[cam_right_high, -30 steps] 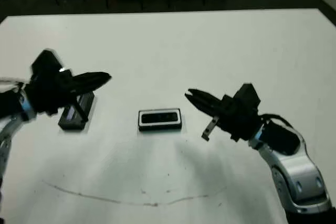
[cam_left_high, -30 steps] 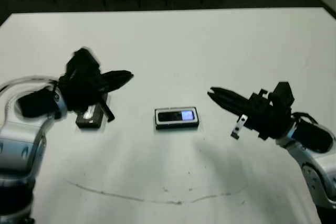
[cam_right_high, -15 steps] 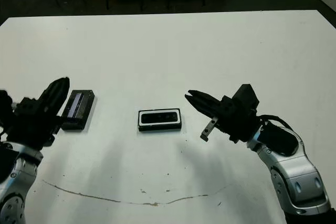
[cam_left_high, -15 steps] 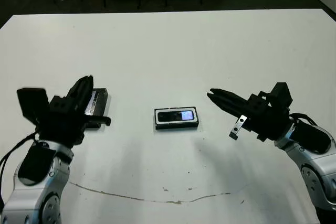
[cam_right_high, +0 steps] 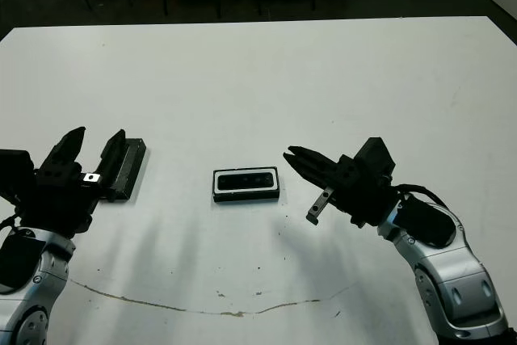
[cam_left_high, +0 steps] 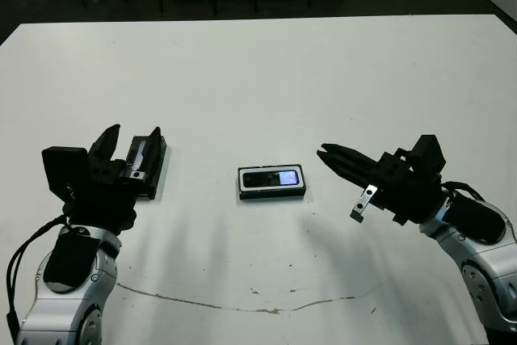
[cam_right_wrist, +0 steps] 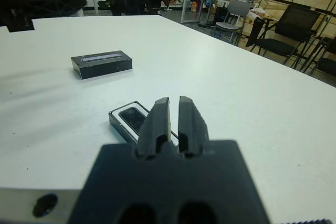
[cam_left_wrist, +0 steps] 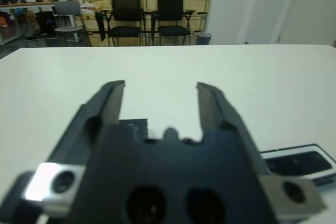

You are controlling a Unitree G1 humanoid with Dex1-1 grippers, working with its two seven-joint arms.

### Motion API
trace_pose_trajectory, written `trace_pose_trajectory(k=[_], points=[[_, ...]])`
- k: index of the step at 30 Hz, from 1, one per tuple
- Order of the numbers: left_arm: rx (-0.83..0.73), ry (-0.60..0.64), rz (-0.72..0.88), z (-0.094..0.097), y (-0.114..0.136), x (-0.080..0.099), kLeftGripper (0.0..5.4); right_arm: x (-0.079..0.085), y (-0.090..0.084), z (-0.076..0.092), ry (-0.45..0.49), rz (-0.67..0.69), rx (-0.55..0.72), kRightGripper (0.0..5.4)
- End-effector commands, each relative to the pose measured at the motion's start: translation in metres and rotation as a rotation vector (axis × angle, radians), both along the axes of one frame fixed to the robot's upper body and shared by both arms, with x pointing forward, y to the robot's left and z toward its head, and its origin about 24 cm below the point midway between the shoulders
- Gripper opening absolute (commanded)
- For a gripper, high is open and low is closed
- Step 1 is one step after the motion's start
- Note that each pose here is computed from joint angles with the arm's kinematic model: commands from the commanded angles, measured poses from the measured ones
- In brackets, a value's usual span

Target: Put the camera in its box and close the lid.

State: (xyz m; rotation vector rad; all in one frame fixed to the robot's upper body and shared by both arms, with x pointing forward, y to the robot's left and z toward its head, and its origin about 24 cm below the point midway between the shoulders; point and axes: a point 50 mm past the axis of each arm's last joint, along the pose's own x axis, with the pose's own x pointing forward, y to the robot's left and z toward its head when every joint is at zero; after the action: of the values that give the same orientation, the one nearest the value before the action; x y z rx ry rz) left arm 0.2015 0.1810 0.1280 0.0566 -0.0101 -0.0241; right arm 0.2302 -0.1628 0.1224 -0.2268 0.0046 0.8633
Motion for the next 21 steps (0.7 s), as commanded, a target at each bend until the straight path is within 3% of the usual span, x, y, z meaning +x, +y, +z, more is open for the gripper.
trace_pose_trajectory(k=[1,9,21], points=[[-0.023,0.066,0.03,-0.009,0.002,0.004,3.99,-0.001,-0.001,-0.004,0.013,0.001,-0.014,0.0],[-0.097,0.109,0.068,-0.016,0.006,0.012,5.38,0.0,-0.003,-0.004,0.017,-0.004,-0.025,0.0],[-0.118,0.251,0.082,-0.029,0.012,0.016,5.38,0.0,-0.002,-0.003,0.025,-0.008,-0.009,0.0]])
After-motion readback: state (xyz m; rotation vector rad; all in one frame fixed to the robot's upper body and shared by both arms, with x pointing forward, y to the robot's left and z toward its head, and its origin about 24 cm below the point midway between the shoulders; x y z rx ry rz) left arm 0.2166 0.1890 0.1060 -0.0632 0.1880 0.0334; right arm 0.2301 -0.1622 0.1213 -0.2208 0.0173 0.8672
